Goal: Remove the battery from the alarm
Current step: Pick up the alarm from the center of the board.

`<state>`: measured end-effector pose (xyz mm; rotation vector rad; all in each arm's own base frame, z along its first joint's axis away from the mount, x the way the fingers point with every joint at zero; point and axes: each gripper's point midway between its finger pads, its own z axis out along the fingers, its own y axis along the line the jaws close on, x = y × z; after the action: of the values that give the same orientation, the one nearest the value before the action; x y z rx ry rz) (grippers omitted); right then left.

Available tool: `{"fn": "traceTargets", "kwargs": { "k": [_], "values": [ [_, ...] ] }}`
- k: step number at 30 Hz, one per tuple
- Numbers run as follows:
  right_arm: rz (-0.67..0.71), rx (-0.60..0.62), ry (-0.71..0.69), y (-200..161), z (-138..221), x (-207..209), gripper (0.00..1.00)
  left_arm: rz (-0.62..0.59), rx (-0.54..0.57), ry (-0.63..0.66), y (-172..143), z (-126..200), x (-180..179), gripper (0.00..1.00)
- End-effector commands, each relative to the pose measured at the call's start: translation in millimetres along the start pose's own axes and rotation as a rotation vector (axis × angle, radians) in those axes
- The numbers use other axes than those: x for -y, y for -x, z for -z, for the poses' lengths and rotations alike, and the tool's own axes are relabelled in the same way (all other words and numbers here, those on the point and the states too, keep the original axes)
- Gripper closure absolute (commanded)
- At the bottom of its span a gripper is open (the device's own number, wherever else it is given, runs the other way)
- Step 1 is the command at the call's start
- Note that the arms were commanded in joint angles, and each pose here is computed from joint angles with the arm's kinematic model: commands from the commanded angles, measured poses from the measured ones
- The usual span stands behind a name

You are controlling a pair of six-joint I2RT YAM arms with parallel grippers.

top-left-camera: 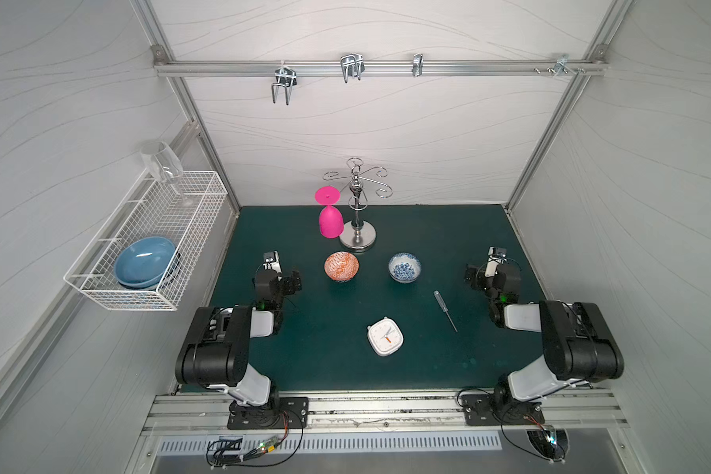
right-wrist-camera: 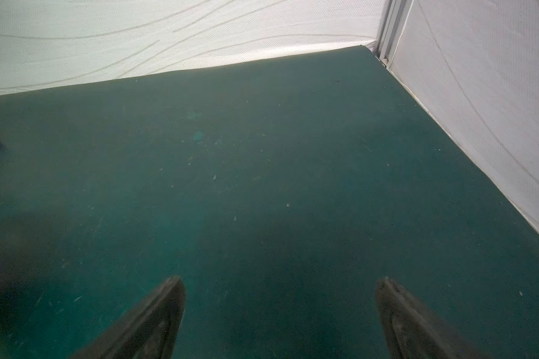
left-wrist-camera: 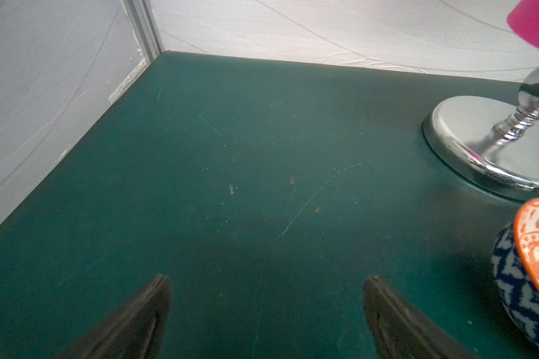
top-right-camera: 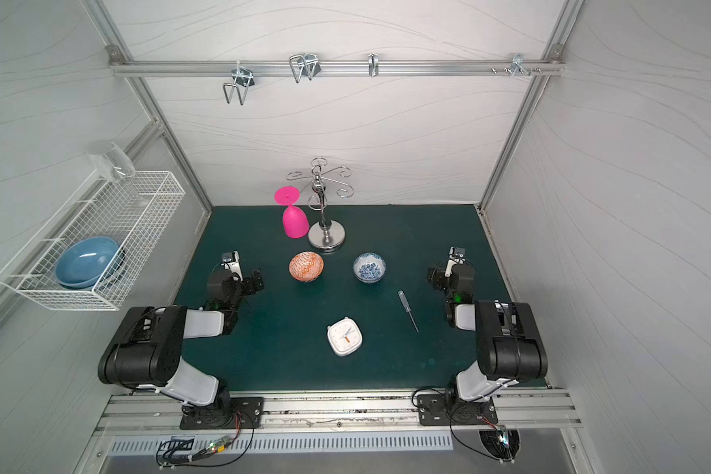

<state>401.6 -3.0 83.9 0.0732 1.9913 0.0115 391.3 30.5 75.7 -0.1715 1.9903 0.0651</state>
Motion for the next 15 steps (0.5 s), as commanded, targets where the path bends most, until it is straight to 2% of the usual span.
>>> {"fn": "traceTargets", "kwargs": {
  "k": [1, 8, 9, 10, 11, 13, 15],
  "values": [
    [0.006, -0.004, -0.001, -1, 0, -1, 0.01, 0.003, 0.059, -0.011, 17, 0, 3, 0.0],
    [0.003, 0.005, -0.006, 2, 1, 0, 0.01, 0.005, 0.056, -0.011, 17, -1, 3, 0.0],
    [-0.005, -0.028, -0.013, 0, 4, 2, 0.01, 0.004, 0.056, -0.01, 16, 0, 3, 0.0],
    [-0.016, -0.061, -0.022, 6, 8, 4, 0.01, 0.005, 0.063, -0.016, 18, 1, 4, 0.0],
    [-0.045, -0.044, -0.018, 29, 14, 3, 0.01, -0.008, 0.075, -0.032, 21, 3, 8, 0.0],
    [-0.113, -0.061, 0.021, 50, 36, -3, 0.01, -0.057, 0.108, 0.003, 37, 19, 15, 0.0],
    [-0.176, -0.041, 0.079, 69, 60, -15, 0.01, -0.052, 0.085, 0.021, 49, 35, 20, 0.0]
  ]
}}
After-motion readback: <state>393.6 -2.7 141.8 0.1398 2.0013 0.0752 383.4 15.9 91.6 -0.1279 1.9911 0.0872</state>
